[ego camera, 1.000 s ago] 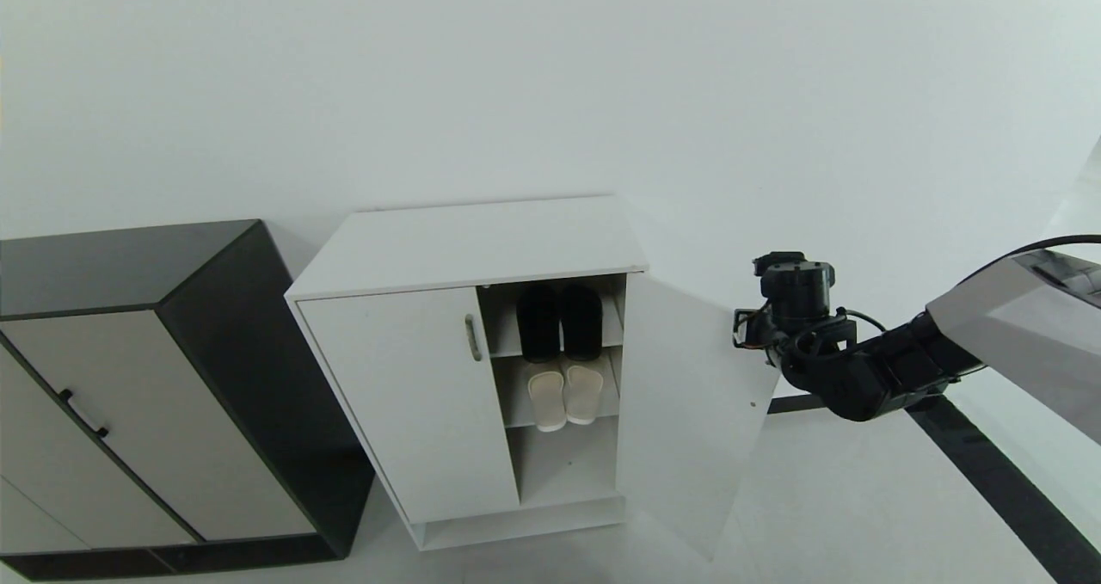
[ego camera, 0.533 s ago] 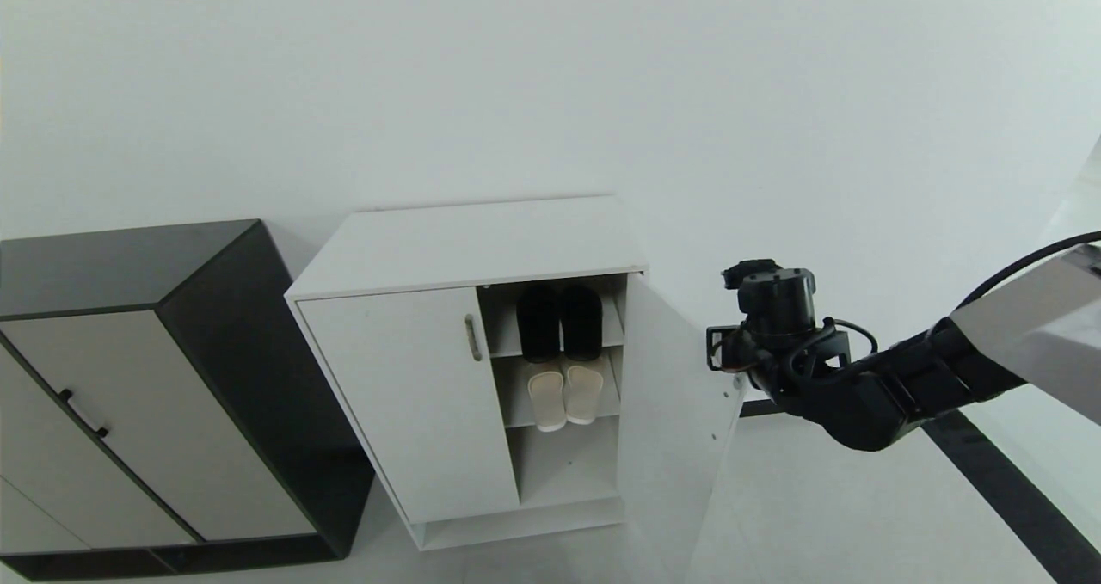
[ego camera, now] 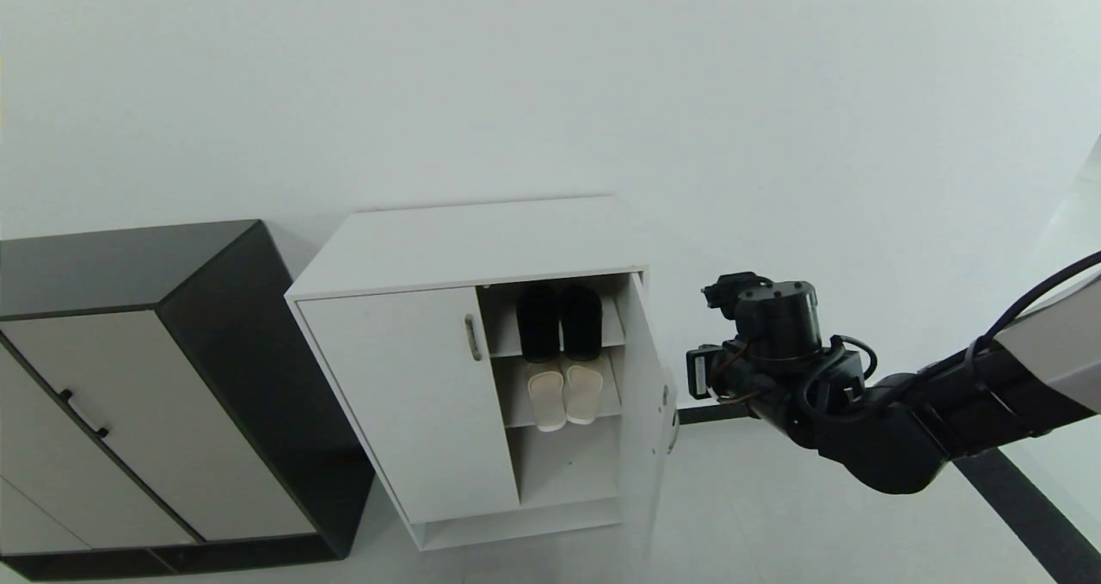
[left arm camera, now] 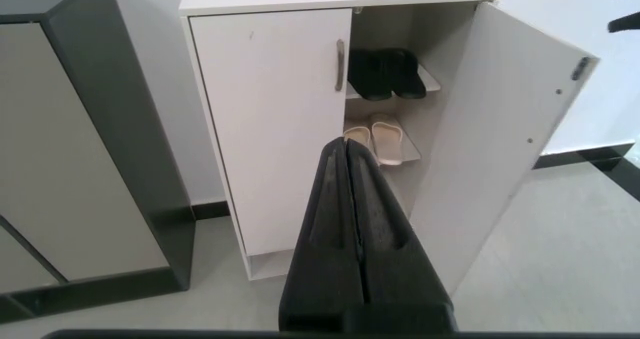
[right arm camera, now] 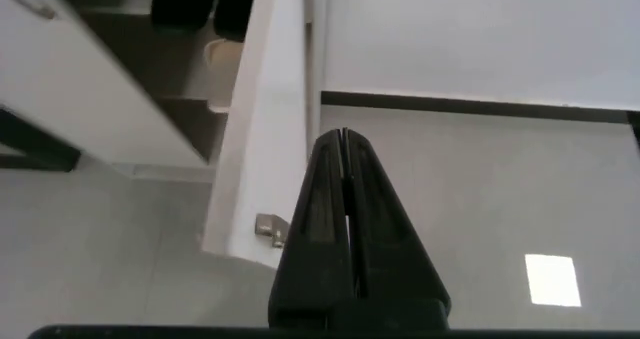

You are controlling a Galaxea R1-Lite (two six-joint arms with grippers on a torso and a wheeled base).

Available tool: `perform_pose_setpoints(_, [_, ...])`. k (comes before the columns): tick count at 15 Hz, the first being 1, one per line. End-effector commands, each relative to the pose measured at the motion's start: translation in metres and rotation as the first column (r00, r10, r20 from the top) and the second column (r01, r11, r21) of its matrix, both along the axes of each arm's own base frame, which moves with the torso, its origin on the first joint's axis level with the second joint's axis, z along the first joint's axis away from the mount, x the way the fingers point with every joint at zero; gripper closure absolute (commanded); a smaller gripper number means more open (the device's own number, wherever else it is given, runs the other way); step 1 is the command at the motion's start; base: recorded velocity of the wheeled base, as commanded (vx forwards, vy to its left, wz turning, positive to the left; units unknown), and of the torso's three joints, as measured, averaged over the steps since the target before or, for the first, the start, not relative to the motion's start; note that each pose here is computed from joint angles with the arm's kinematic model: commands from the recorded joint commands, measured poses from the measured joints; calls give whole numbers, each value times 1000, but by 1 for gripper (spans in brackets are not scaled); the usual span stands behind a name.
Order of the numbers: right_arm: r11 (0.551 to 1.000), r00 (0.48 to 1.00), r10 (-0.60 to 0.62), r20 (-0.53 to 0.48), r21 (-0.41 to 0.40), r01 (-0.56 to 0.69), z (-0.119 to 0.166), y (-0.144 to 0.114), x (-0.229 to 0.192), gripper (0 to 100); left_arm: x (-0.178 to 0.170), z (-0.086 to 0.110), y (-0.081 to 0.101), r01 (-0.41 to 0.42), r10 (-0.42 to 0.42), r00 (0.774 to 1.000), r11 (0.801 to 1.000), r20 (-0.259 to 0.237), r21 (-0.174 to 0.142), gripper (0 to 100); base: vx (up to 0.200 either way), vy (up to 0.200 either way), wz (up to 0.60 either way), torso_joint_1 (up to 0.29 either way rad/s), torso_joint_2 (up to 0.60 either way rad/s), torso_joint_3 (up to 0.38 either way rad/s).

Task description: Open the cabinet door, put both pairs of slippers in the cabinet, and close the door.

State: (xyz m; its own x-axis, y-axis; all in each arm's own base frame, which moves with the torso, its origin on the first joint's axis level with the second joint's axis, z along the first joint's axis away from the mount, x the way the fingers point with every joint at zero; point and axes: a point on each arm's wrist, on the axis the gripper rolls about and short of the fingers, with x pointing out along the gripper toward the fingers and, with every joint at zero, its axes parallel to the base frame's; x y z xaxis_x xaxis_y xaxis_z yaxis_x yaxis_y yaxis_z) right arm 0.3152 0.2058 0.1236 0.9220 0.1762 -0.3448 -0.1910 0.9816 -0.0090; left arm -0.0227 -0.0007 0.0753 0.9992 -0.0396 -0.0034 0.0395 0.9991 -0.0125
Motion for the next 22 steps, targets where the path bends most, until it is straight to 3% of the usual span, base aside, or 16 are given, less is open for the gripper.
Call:
perform_pose_setpoints(1, [1000,1000,10,-16,-4,-10,-5,-1,-1,100,0,0,0,0,0,1000,1000,0,0,100,0,0,0,0,0,0])
perform_pose_setpoints(3, [999,998,41,-51,18,-40,-16,7,-1,100,0,0,0,0,0,1000,1000,0,0,100,0,0,0,0,0,0])
perform_pose_setpoints(5, [993,994,90,-58,79,-85,-24,30,-11,100,0,0,0,0,0,1000,1000,0,0,100,0,0,0,0,0,0])
perform_pose_setpoints(10, [966,978,210,22,147,-211,-36,71,-32,100,0,0,0,0,0,1000,1000,0,0,100,0,0,0,0,0,0])
perform_pose_setpoints(13, [929,944,328,31,170,-328,-16,61,-62,100,0,0,0,0,0,1000,1000,0,0,100,0,0,0,0,0,0])
perform_pose_setpoints(15, [918,923,381,52,95,-384,-6,46,-76,100,0,0,0,0,0,1000,1000,0,0,100,0,0,0,0,0,0])
perform_pose_setpoints(20, [919,921,383,68,72,-387,-13,47,-74,100,0,0,0,0,0,1000,1000,0,-1,100,0,0,0,0,0,0])
perform_pose_setpoints(22, [919,921,383,65,71,-387,-14,47,-74,100,0,0,0,0,0,1000,1000,0,-1,100,0,0,600,-2,5,0])
